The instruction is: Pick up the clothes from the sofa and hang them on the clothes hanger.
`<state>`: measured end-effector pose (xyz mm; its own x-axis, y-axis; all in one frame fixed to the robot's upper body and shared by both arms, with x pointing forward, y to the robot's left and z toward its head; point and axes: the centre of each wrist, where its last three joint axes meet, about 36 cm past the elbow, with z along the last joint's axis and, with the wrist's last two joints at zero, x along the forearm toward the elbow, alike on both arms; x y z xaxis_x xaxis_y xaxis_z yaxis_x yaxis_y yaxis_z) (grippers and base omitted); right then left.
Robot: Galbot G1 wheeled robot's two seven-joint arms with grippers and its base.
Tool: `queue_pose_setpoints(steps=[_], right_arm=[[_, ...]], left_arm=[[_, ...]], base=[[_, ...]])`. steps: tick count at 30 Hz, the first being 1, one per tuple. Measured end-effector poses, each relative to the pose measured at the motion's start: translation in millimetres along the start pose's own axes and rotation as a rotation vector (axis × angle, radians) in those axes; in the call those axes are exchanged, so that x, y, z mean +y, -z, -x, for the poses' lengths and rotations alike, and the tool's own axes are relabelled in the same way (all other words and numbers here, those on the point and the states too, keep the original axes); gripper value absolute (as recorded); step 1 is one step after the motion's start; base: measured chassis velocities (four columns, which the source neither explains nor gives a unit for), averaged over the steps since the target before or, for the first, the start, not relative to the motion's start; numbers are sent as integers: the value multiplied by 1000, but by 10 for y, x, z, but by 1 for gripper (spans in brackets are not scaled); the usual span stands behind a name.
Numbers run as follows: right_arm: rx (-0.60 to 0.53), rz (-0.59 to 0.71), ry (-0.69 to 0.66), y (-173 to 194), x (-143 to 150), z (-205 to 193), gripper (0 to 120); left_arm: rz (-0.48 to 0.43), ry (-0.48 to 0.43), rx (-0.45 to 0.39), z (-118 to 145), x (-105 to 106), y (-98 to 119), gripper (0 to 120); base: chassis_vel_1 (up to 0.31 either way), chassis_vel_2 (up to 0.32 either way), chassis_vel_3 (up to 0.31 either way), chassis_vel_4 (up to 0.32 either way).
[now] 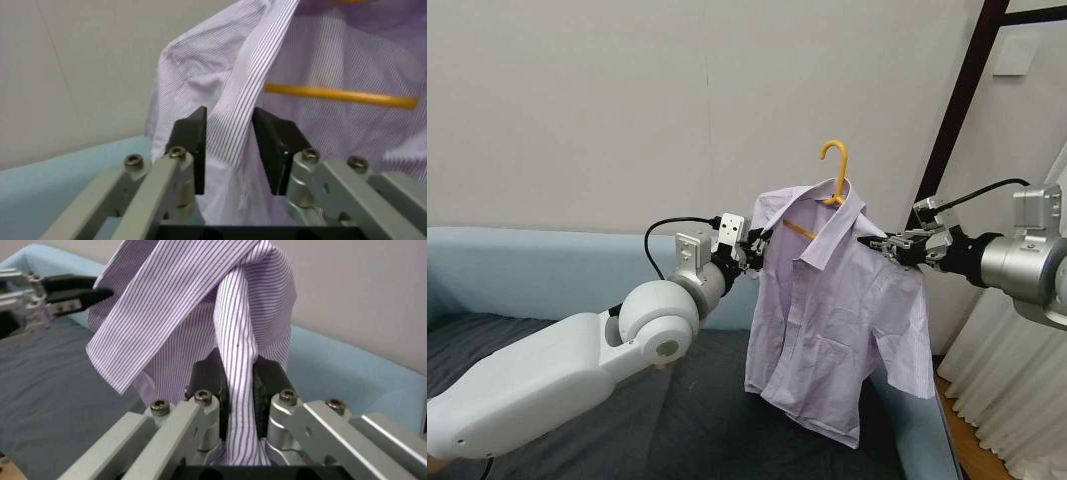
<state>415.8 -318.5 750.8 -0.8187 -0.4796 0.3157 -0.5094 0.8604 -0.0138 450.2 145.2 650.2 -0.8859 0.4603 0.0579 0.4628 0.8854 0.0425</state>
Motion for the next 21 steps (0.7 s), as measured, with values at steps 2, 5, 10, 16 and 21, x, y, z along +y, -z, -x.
queue_pose_setpoints(steps=[2, 5, 10, 16, 21], right_arm=[[0, 6, -4, -3, -12, -7, 8], [3, 16, -13, -26, -29, -17, 8], [14, 18, -21, -114, -2, 48, 8], [14, 19, -41, -218, -47, 175, 8], [8, 28, -54, -316, -117, 320, 8]], left_arm=[[17, 10, -5, -84, 14, -63, 38], [32, 27, -28, -335, 59, -241, 50], [27, 44, -52, -698, 143, -577, 69], [-68, 90, -95, -937, 276, -756, 88], [-141, 142, -139, -1077, 452, -1058, 100]], base=[[0, 0, 0, 0], [0, 0, 0, 0], [0, 0, 0, 0], [0, 0, 0, 0], [0, 0, 0, 0]])
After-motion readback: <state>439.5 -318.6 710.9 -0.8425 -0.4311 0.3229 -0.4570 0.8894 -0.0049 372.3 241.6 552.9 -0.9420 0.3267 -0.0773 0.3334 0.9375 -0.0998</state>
